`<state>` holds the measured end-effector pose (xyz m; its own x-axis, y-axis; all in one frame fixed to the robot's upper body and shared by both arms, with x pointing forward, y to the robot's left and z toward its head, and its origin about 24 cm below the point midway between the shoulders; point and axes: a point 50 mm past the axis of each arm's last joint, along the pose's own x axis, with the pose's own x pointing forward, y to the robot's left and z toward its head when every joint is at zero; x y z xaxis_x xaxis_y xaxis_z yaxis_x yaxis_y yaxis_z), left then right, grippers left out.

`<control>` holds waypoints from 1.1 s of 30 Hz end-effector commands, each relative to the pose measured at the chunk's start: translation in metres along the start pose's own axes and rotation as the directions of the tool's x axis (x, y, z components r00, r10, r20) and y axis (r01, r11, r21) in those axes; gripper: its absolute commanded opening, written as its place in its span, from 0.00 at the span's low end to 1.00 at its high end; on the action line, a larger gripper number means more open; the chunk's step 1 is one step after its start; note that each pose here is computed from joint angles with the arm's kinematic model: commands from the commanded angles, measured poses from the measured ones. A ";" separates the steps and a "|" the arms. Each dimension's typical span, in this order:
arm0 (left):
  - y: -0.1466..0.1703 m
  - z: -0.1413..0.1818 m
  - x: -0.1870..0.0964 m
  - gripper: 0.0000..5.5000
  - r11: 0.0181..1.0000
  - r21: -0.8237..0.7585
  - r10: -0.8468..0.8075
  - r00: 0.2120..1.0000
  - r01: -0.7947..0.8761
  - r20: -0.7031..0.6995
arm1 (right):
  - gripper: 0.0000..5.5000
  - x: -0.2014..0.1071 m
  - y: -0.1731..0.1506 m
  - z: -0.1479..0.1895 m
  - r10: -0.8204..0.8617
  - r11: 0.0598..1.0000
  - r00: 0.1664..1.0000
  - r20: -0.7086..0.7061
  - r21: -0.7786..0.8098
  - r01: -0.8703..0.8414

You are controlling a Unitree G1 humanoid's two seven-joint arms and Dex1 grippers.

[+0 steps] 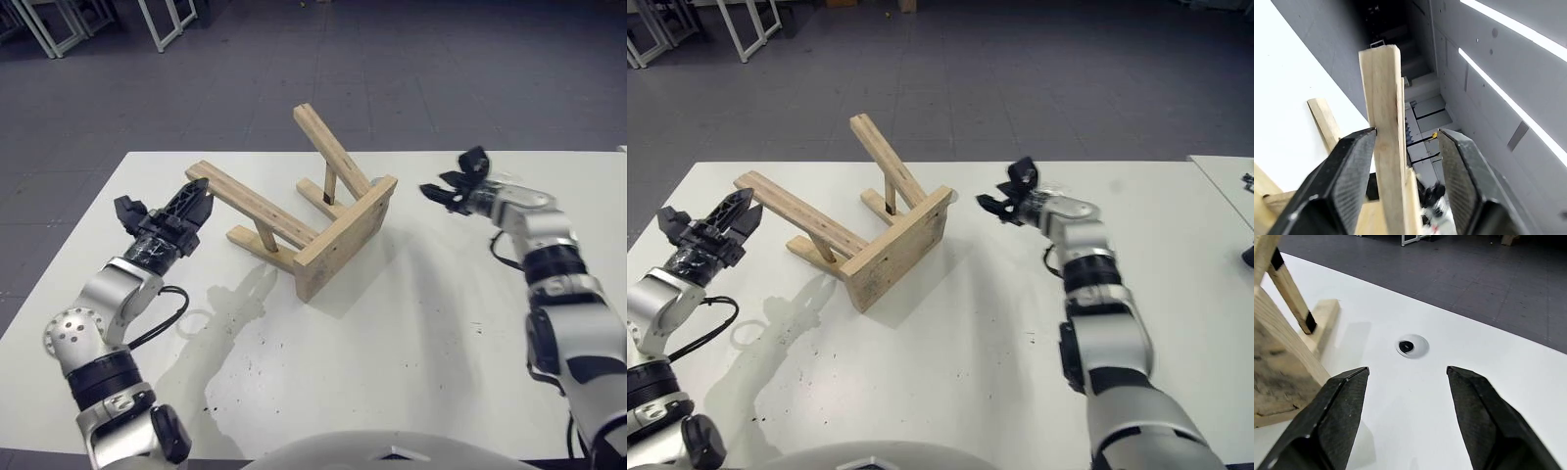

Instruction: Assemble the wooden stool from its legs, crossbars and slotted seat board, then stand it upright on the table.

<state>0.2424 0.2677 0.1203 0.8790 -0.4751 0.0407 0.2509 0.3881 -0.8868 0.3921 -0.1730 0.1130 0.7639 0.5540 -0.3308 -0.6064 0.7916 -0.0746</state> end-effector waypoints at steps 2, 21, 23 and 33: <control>-0.023 -0.032 -0.025 0.42 0.941 0.288 -0.063 0.926 0.180 -0.373 | 0.54 0.018 0.011 0.001 -0.003 0.995 0.998 -0.059 -0.103 -0.003; 0.000 -0.081 0.029 0.42 0.379 0.849 0.293 0.822 0.368 -0.488 | 0.54 0.018 0.050 0.003 0.420 0.769 0.906 -0.050 -0.510 -0.385; 0.002 -0.078 0.024 0.42 0.381 0.839 0.308 0.802 0.390 -0.512 | 0.54 0.015 0.052 0.005 0.455 0.743 0.890 -0.043 -0.532 -0.406; -0.019 -0.104 0.027 0.42 0.406 0.842 0.267 0.835 0.356 -0.482 | 0.54 -0.008 0.030 -0.012 0.395 0.814 0.918 -0.014 -0.457 -0.358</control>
<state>0.2207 0.1687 0.0910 0.5727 -0.7061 -0.4163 0.7847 0.6192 0.0292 0.3702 -0.1407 0.1060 0.4380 0.8286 -0.3488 -0.8683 0.2894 -0.4028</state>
